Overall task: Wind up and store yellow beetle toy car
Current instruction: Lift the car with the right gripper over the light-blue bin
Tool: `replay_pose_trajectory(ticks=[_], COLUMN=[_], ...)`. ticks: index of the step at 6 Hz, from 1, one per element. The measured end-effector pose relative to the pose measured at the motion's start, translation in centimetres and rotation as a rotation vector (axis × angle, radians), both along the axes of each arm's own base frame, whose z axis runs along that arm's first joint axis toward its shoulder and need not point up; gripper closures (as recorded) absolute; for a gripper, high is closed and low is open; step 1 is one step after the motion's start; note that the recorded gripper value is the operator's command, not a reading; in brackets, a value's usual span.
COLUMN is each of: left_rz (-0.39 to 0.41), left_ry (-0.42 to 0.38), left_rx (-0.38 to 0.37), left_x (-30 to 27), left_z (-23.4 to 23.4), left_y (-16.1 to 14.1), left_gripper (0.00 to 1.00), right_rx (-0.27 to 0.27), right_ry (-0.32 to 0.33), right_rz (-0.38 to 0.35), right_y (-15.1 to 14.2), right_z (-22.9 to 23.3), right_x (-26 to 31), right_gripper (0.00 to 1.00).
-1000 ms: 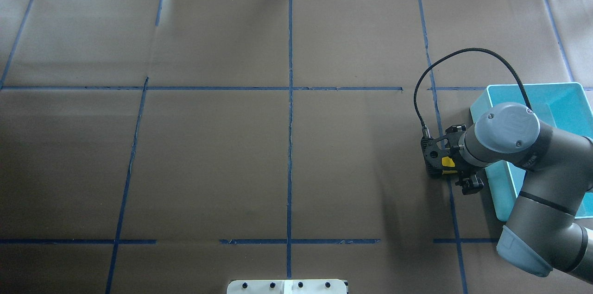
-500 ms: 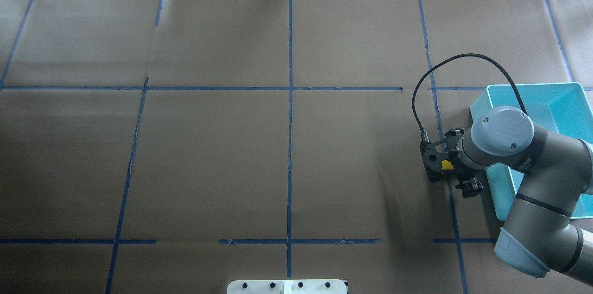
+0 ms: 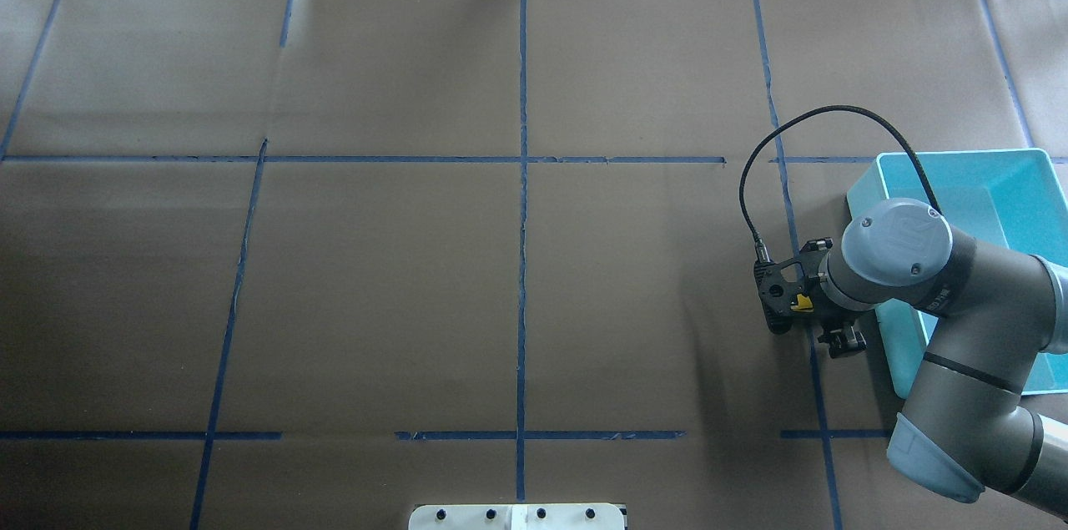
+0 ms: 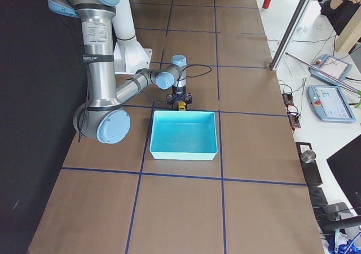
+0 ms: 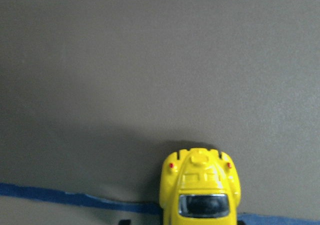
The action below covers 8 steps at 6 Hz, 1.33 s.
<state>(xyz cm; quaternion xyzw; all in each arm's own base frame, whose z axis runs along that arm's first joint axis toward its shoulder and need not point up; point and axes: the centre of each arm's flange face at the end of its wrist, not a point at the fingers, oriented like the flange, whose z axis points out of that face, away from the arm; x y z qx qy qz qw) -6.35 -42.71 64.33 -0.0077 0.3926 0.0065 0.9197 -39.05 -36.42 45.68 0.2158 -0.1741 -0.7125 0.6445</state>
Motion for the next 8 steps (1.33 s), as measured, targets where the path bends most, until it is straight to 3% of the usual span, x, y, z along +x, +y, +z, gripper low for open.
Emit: replay_pose_trajectory(ticks=[1,2,4,6,8], left_rz=[0.0,0.0,0.0,0.0,0.0], left_ry=[0.0,0.0,0.0,0.0,0.0], left_rx=[0.001,0.001,0.003,0.002,0.002], left_x=[0.0,0.0,0.0,0.0,0.0], left_z=[0.0,0.0,-0.1,-0.1,-0.1], left_y=[0.0,0.0,-0.1,-0.1,-0.1], left_gripper=[0.0,0.0,0.0,0.0,0.0], right_rx=[0.002,0.004,0.028,0.005,0.015], right_ry=[-0.01,-0.018,-0.032,-0.03,-0.011], right_rz=[0.006,0.017,0.022,0.048,0.05], right_y=[-0.4,-0.9,-1.9,-2.5,-3.5], right_z=[-0.5,-0.9,-2.4,-6.1,-6.9], right_x=[0.2,0.8,2.7,7.0,11.5], right_gripper=[0.72,0.75,0.75,0.74,0.72])
